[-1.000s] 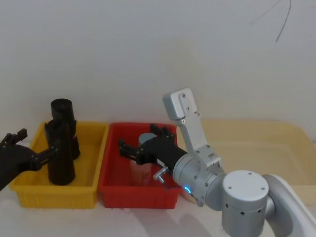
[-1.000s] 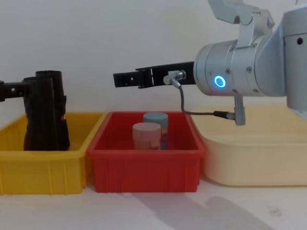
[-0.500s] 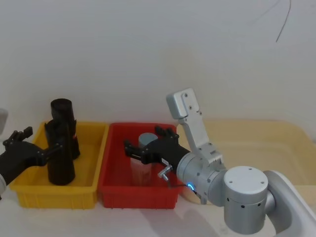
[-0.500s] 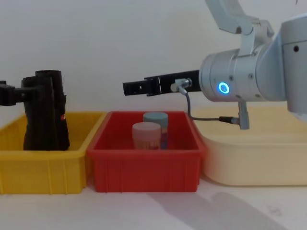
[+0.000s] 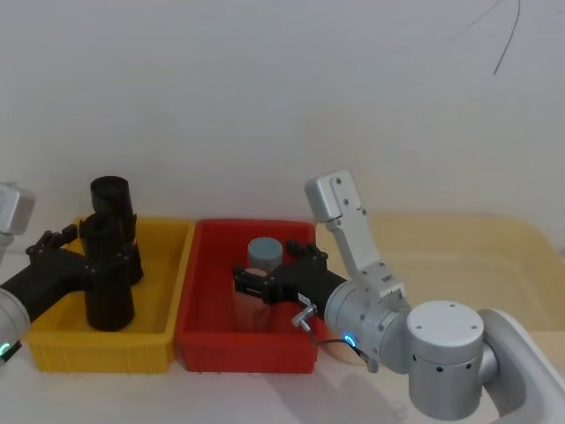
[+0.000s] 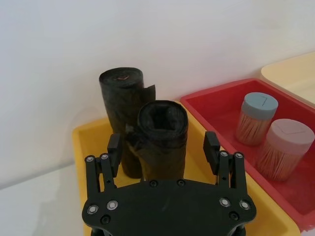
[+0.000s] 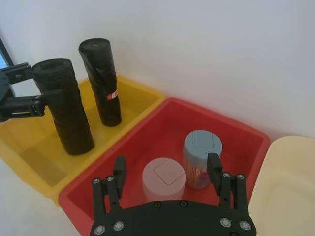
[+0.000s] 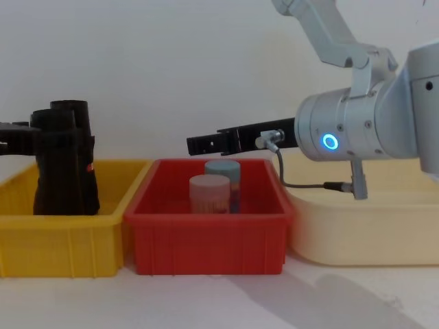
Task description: Pick up the garbage bag with the one hand and transfer it to the other hand.
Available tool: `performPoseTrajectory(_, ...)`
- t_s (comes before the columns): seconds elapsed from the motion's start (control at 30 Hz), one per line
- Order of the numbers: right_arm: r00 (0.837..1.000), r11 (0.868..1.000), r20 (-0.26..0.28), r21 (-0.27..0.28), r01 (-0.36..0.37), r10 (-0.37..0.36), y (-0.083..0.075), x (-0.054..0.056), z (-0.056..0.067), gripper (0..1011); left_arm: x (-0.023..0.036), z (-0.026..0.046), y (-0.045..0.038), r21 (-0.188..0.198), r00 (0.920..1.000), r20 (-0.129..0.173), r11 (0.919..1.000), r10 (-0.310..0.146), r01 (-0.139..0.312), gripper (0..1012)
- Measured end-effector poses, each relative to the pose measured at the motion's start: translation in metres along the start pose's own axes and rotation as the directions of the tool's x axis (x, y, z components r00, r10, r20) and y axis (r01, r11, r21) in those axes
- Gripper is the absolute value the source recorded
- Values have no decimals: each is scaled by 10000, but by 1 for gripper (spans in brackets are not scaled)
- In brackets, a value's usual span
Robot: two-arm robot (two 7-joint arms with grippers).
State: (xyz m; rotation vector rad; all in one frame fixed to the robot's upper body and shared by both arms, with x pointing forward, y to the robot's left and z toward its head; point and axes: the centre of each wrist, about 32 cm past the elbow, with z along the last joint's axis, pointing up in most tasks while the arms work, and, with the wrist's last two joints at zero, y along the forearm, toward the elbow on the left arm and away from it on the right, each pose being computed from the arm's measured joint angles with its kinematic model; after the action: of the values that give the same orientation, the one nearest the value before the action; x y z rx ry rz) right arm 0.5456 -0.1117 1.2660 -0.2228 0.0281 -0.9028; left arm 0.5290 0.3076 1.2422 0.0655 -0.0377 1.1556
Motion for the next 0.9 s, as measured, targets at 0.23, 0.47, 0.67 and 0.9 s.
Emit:
performPoseTrajectory(0.23, 9999, 9999, -66, -138, -89, 88, 8, 27, -23, 1004, -1, -2, -80, 11, 9999, -4, 9999, -141, 141, 1002)
performPoseTrajectory(0.47, 9997, 9994, -63, -284, -218, 217, 37, 44, -36, 1004, 0, 1, -123, 10, 9998, -3, 9998, -214, 214, 1002)
performPoseTrajectory(0.67, 9995, 9988, 65, -401, -290, 293, 73, 45, -45, 1004, 0, 3, -149, 11, 9997, 1, 9997, -263, 263, 1002)
performPoseTrajectory(0.9, 9988, 9980, 308, -532, -353, 370, 142, 54, -63, 1004, 0, 5, -163, 11, 9996, 3, 9996, -288, 288, 1002)
